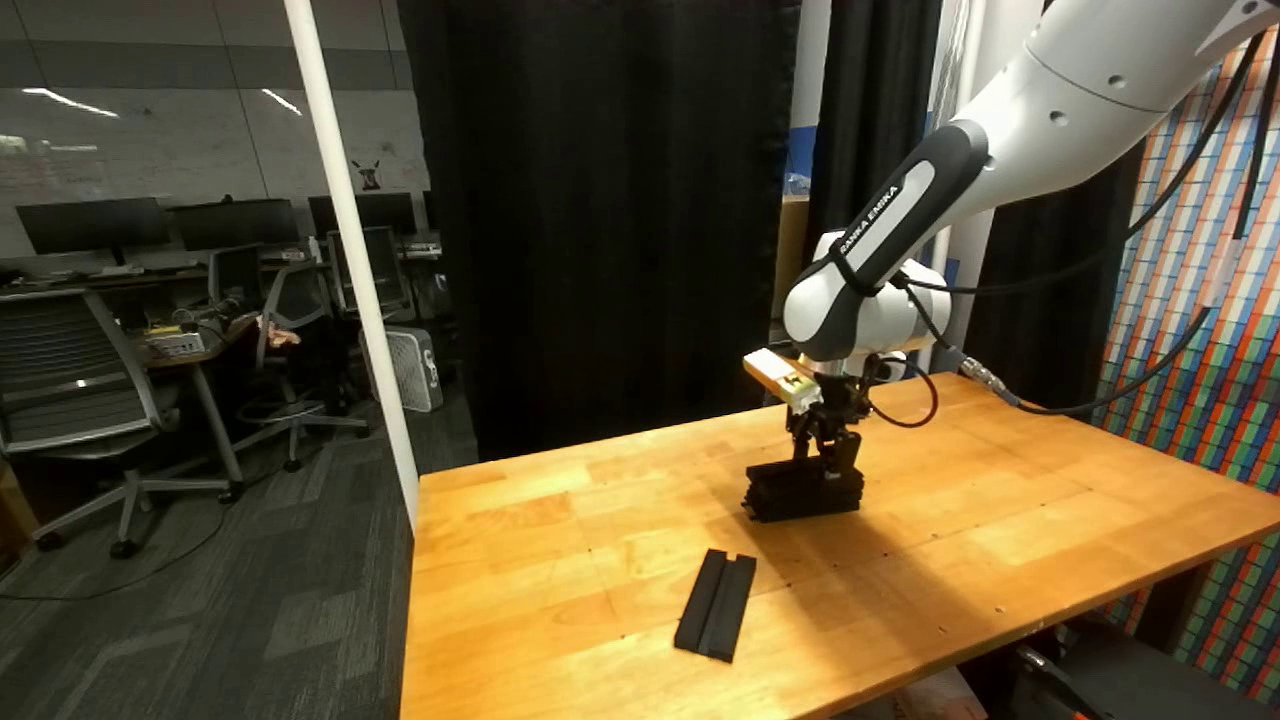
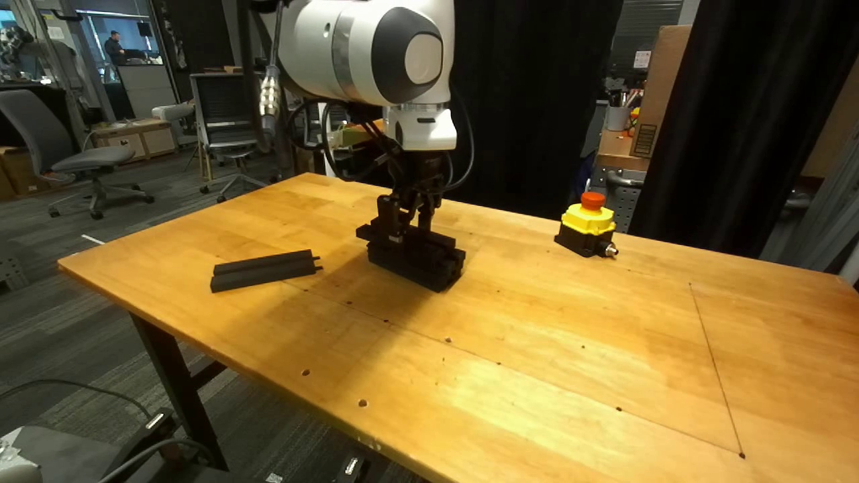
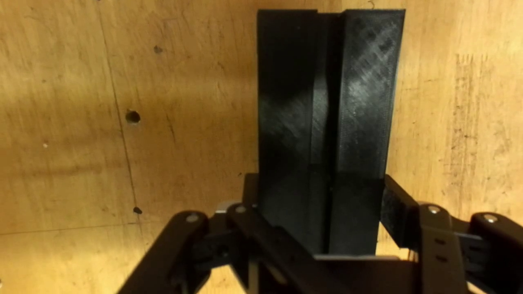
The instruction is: Stack up the black objects.
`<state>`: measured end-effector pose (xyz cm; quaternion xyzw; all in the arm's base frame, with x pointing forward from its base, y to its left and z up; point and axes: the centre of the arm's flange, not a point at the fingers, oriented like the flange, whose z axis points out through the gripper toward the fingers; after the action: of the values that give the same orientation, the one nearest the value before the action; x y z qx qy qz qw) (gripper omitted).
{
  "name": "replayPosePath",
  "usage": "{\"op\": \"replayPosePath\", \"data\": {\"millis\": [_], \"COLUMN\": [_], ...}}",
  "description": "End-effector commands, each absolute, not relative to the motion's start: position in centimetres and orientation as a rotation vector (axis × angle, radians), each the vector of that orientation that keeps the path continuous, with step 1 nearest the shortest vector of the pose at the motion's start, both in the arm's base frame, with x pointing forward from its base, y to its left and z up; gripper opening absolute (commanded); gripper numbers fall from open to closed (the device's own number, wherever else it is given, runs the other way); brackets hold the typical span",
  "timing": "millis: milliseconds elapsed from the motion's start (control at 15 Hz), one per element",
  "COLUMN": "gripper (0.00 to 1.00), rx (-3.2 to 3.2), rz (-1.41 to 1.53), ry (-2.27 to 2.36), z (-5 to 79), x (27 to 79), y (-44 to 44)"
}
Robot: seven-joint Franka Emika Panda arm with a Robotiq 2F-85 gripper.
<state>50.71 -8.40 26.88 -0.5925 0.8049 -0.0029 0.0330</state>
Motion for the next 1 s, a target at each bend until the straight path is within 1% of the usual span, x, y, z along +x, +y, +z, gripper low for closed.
{"op": "replayPosePath", "data": {"millis": [0, 400, 933], "gripper": [0.45, 0.45, 0.45], "rx": [-1.802, -1.798, -1.862], "rz": [-0.032, -0.028, -0.006], "ry": [2.475, 2.47, 2.429], "z": [27.9, 27.6, 27.0], "x": [50.9, 51.7, 52.5], "y": [-9.3, -10.7, -10.4]}}
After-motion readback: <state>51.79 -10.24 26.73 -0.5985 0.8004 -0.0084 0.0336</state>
